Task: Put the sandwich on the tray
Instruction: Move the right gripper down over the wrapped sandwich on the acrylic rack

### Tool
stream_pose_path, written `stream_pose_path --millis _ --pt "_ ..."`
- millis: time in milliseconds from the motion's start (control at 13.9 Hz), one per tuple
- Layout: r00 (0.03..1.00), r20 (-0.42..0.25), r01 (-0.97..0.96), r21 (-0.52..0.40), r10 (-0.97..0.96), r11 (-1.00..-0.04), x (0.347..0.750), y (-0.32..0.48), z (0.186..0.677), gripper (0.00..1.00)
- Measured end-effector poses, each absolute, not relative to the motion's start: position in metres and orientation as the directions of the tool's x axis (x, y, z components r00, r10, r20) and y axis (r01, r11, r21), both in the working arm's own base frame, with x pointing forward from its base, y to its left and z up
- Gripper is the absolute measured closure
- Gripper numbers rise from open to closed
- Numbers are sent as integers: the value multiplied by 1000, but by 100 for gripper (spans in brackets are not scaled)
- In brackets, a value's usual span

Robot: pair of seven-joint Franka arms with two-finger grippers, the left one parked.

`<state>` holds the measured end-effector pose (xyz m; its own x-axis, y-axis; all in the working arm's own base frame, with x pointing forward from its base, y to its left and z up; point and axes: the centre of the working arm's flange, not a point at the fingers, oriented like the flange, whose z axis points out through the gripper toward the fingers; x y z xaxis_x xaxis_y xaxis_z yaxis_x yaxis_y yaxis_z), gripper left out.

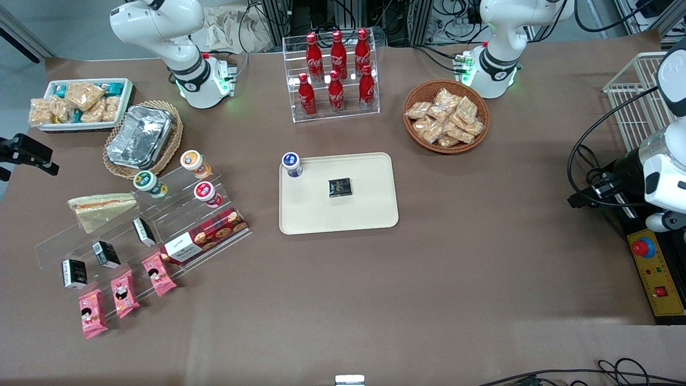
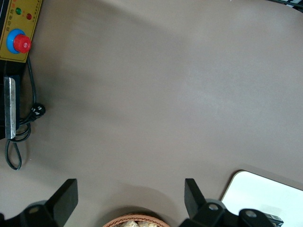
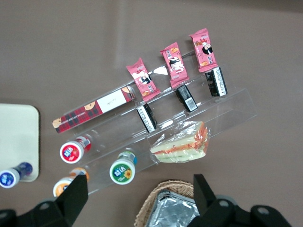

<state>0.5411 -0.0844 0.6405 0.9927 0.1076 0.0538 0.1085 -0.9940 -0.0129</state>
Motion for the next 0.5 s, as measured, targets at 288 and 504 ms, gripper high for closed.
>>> stream_pose_path --millis 288,504 --pt "936 25 351 -11 350 -936 542 -89 630 1" --pt "881 -7 473 -21 473 -881 548 -94 611 1"
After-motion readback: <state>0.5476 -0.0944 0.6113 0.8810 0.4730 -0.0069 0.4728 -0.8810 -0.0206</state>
